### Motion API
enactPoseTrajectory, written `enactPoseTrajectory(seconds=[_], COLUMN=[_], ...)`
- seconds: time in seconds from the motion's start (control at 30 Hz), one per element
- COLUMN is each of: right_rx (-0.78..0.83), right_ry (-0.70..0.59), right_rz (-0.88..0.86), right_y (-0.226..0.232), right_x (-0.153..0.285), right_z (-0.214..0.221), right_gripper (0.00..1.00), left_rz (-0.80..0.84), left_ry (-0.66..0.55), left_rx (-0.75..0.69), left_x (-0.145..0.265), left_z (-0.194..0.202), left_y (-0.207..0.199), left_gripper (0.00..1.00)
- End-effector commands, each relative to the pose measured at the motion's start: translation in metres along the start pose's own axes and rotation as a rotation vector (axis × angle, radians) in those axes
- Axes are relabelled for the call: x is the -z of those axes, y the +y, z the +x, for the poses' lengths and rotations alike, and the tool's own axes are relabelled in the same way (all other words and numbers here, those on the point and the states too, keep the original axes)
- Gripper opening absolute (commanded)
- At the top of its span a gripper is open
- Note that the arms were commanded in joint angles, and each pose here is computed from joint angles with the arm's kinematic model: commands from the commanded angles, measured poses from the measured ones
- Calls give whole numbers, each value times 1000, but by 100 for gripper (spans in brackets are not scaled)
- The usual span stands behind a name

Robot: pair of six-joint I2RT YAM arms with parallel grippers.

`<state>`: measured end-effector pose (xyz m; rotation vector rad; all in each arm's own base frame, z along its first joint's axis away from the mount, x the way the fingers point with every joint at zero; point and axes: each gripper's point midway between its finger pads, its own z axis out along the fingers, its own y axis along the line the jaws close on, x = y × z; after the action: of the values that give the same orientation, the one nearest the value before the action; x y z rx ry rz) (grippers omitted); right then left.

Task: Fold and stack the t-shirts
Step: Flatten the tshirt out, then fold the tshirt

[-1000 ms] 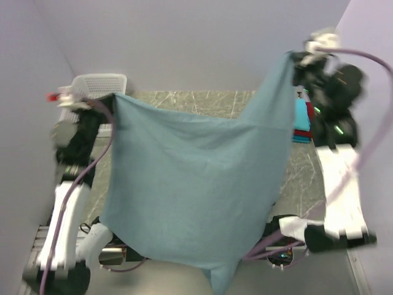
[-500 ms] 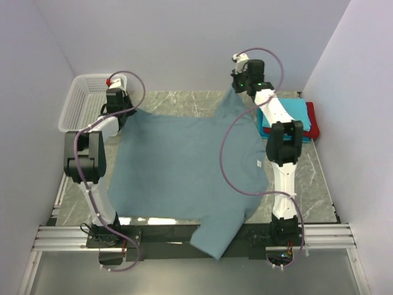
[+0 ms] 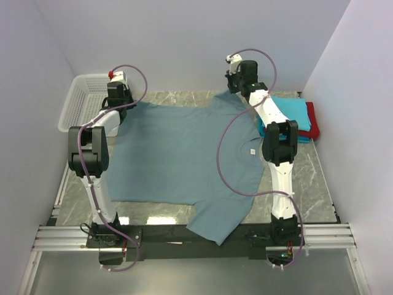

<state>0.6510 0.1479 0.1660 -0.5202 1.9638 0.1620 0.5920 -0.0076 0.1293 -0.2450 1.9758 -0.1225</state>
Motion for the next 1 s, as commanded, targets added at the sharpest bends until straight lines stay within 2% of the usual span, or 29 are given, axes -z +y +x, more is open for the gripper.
enactPoseTrajectory(seconds=[0.0, 0.07, 0.1, 0.17, 0.2, 0.33, 0.53, 0.87, 0.97], right_rx=[-2, 1, -5, 1, -7, 0, -13, -16, -16], right_ry=[-119, -163, -142, -195, -177, -209, -221, -236, -233], right_rz=[18, 2, -14, -23, -31, -51, -96, -109, -106], right_y=[-11, -8, -2, 3, 5, 15, 31, 44, 45], right_x=[45, 68, 70, 96, 99, 134, 163, 200, 206], right_z=[-56, -75, -64, -84, -74, -86, -79, -69, -63], right_gripper=[0, 0, 0, 0, 0, 0, 0, 0, 0], left_rz=[20, 20, 18, 10, 7, 6, 26, 46, 128], left_ry=[-70, -78, -80, -84, -73, -67, -74, -155, -198], left_rx=[-24, -30, -35, -36, -39, -45, -54, -144, -173], left_x=[7, 9, 10, 8, 6, -2, 3, 24, 34], left_z=[-32, -34, -35, -38, -35, -37, -36, -47, -50], left_y=[-6, -6, -6, -4, -4, -5, -7, -7, -20], left_gripper=[0, 1, 0, 0, 0, 0, 1, 0, 0])
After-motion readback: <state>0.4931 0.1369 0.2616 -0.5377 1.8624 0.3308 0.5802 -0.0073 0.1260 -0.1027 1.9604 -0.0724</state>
